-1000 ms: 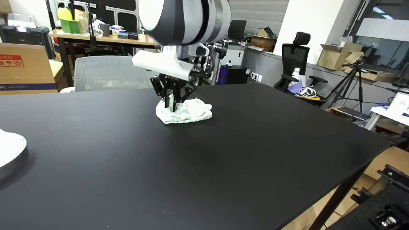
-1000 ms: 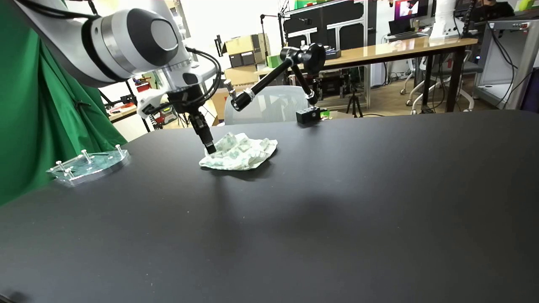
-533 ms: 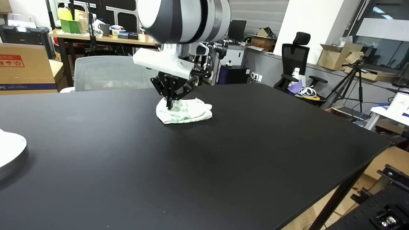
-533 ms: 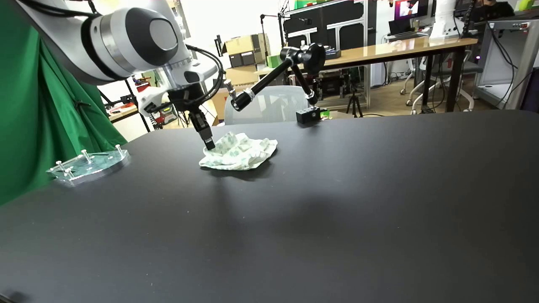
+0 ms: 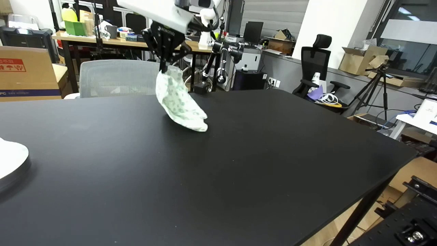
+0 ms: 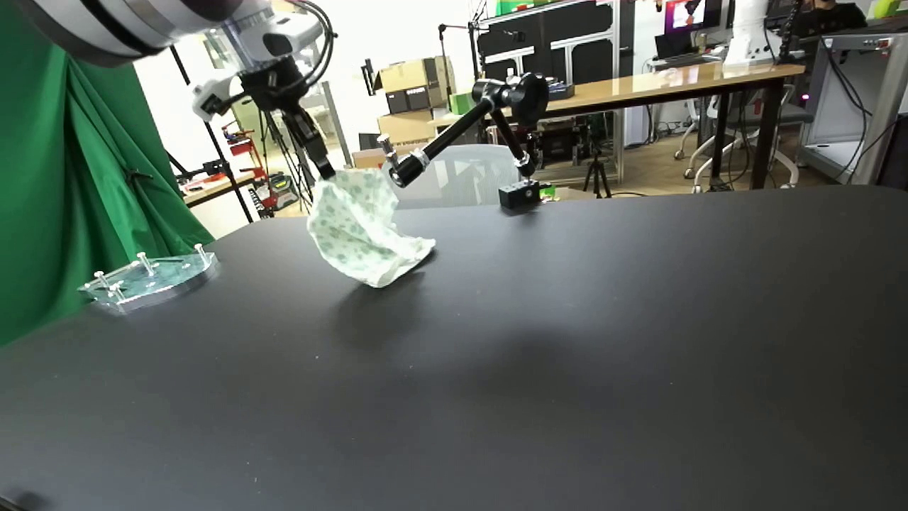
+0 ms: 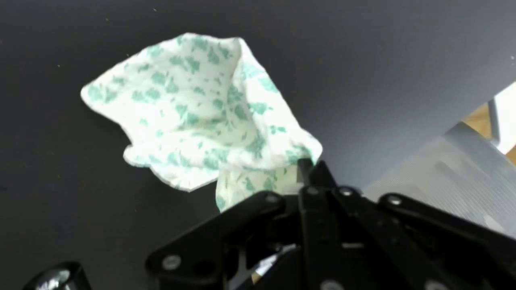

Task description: Put the white cloth on the black stand

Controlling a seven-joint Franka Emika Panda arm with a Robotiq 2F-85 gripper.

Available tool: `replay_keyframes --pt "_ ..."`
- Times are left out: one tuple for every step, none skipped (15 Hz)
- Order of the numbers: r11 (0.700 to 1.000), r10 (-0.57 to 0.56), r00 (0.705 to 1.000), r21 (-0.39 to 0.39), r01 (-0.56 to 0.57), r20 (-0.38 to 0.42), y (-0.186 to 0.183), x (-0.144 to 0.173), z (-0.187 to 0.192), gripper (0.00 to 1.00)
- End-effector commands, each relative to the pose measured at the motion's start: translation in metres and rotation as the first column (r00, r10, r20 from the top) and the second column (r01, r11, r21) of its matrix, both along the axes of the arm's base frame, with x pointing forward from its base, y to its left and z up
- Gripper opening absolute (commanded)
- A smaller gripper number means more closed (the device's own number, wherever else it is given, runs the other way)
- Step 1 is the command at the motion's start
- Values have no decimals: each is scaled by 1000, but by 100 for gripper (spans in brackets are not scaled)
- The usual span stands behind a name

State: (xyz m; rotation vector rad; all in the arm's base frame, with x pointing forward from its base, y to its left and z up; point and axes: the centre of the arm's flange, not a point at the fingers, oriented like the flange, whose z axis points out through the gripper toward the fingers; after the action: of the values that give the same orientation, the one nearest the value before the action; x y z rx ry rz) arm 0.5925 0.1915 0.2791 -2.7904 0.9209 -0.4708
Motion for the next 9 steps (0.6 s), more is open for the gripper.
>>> replay_keyframes --pt "999 -34 994 -3 35 104 9 -21 72 0" --pt "999 -42 990 -2 43 133 9 -22 87 0" --pt "998 -57 985 0 58 164 7 -23 103 0" --pt "997 -72 978 2 73 194 4 -24 116 0" --pt "995 -99 970 10 99 220 -4 -24 130 0" --pt "992 -127 962 19 126 242 -13 -24 142 0" --pt "988 -151 953 27 149 262 -21 -25 153 0" --pt "985 -170 945 32 168 280 -29 -27 163 0" --pt "983 -184 938 33 183 293 -35 -29 172 0"
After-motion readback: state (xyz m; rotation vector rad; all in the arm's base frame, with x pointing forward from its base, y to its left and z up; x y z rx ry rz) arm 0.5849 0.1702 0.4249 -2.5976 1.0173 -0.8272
